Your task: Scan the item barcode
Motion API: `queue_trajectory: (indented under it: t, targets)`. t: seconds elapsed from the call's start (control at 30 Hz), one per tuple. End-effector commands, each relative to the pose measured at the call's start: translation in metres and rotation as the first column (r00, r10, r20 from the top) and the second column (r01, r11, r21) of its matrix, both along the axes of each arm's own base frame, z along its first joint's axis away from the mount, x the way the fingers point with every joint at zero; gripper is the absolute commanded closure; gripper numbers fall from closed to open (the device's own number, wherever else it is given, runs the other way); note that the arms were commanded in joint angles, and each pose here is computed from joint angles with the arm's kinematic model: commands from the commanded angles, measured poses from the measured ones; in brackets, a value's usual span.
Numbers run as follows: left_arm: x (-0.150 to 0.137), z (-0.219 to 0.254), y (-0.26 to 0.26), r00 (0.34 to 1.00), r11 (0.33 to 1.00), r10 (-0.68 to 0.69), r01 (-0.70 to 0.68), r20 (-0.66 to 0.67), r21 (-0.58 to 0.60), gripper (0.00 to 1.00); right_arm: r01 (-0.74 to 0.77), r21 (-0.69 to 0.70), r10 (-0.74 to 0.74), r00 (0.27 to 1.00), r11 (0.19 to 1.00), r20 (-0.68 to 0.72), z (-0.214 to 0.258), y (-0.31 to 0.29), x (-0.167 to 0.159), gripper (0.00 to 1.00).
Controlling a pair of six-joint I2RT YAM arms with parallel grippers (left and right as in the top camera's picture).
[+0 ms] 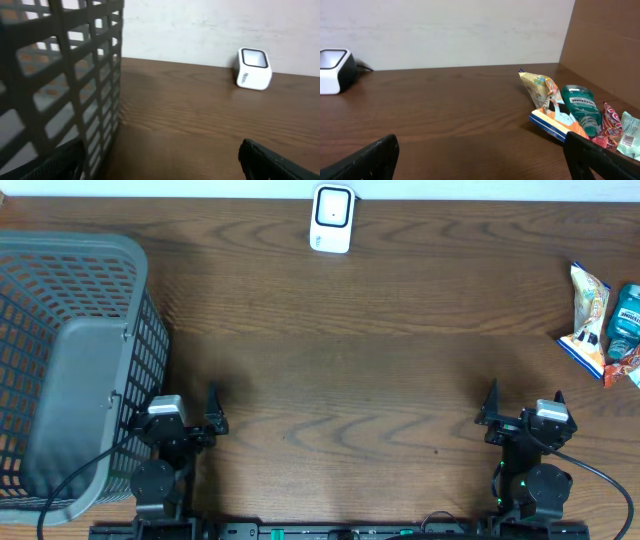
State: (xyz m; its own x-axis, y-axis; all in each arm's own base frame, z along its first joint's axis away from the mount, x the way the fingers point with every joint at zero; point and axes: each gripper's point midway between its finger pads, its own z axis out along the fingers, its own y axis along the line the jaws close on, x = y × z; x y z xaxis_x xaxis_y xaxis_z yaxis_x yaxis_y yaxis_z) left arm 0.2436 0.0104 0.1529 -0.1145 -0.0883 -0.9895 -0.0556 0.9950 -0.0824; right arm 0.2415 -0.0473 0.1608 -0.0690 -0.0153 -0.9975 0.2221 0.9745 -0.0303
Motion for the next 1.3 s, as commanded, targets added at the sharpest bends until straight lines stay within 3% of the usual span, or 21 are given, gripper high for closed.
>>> queue_trajectory:
  t: [0.0,1.27]
  targets:
    - [-0.0004,-0.0169,0.0060,0.999,0.999,0.030,-0.029,-0.039,0.023,0.02,0.003,-0.015,-0.003,1.000,1.000,-0.003,-0.0016,-0.0011,-0.0001,0.01]
    - [-0.0005,-0.0162,0.0089,0.998,0.999,0.043,-0.042,-0.037,0.024,0.02,0.003,-0.015,-0.003,1.000,1.000,-0.004,-0.0018,-0.0011,-0.0001,0.01]
